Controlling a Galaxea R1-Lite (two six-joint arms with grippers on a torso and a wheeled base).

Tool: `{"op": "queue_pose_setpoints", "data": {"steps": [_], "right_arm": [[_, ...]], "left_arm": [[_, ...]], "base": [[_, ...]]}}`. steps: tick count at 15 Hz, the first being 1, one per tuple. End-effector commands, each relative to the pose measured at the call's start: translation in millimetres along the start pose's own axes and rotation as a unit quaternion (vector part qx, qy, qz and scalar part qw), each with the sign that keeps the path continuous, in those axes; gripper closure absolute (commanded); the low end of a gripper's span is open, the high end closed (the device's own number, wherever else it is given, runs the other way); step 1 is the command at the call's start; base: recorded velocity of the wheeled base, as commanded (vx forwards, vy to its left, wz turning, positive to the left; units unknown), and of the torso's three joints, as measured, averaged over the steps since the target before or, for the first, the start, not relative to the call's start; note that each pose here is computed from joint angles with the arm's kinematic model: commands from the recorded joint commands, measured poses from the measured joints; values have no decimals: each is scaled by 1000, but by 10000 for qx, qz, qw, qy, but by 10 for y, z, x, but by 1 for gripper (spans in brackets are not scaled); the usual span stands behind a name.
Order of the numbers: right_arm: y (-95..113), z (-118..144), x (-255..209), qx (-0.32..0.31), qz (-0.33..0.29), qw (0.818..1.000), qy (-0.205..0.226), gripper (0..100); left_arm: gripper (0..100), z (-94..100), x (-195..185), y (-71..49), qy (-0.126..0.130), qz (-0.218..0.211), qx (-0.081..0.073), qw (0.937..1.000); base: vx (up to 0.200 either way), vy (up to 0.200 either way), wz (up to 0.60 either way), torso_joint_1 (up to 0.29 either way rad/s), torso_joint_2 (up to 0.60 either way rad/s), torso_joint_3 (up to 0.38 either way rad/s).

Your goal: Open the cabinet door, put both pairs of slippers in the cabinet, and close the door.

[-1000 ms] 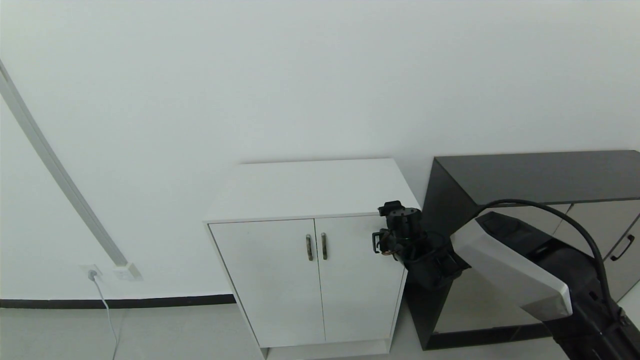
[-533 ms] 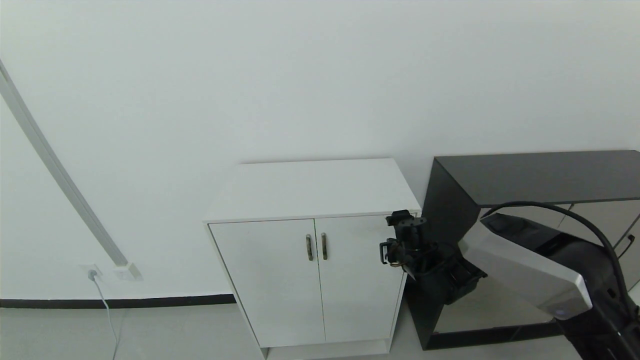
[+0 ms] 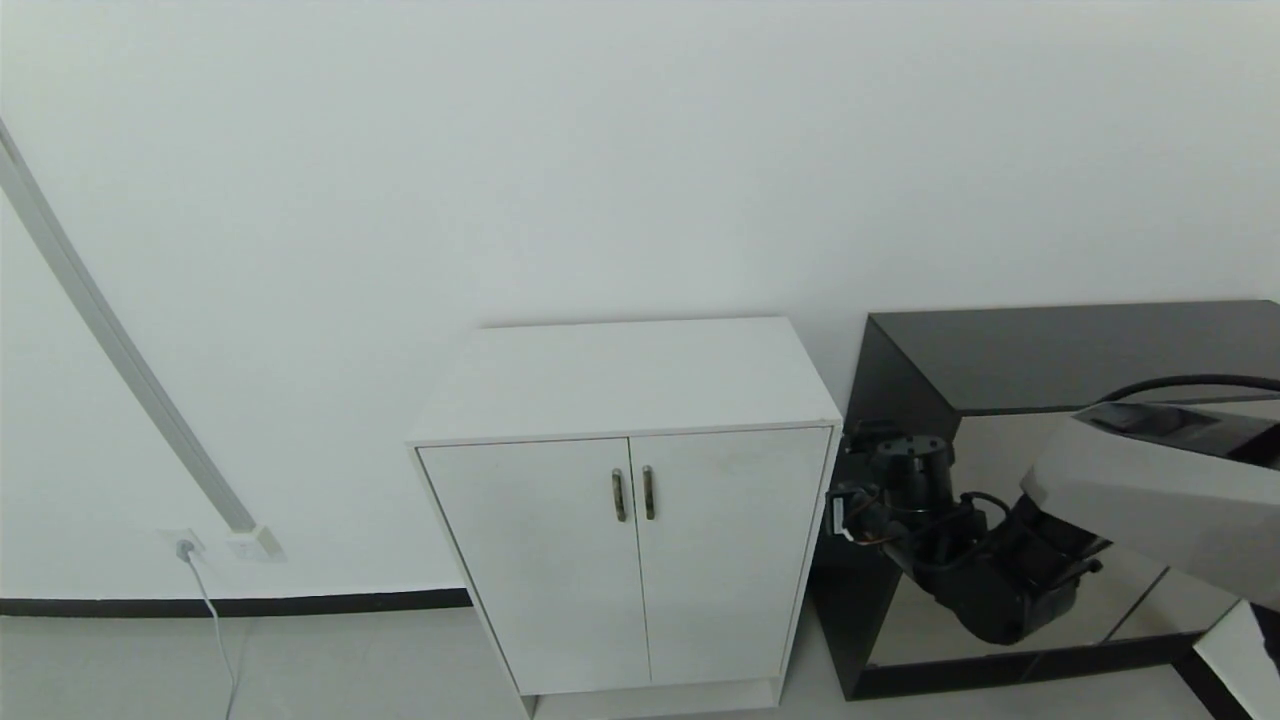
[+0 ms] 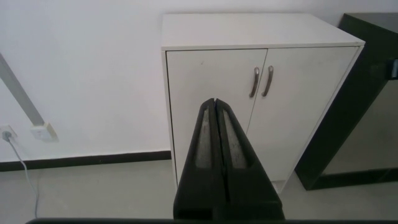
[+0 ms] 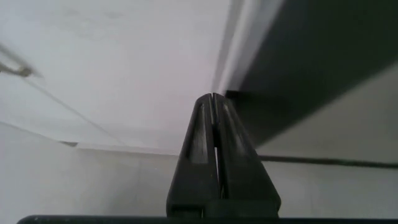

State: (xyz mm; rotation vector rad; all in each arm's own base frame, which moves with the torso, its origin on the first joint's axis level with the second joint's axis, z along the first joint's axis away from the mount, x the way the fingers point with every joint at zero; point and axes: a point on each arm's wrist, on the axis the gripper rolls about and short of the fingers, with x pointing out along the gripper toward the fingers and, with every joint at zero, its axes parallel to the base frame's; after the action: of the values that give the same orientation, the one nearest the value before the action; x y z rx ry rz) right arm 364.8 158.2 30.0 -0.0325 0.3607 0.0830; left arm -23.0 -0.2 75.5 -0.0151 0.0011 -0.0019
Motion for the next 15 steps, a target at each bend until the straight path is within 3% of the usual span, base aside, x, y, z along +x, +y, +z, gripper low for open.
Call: {"op": "queue_pose_setpoints", "data": {"steps": [1,4,8,15], "right_arm": [[-293,115,-198,127,-377,9992,-80,100],[-753,26,-424,271,-952,9951,-20,100],[-1150,-36,-886,362,-1398,9895,32,100],[-1236,-8,-1788,195,-1395,9899,-185,100]], "left_arm": [[100,-1,1,0,10,2,-1,10000],[100,-1,1,0,10,2,-1,10000],[100,-1,1,0,10,2,6,10000],[100,-1,1,0,10,2,6,10000]], "base": [[0,0,0,0,0,0],[0,0,0,0,0,0],[0,0,0,0,0,0],[0,0,0,0,0,0]]}}
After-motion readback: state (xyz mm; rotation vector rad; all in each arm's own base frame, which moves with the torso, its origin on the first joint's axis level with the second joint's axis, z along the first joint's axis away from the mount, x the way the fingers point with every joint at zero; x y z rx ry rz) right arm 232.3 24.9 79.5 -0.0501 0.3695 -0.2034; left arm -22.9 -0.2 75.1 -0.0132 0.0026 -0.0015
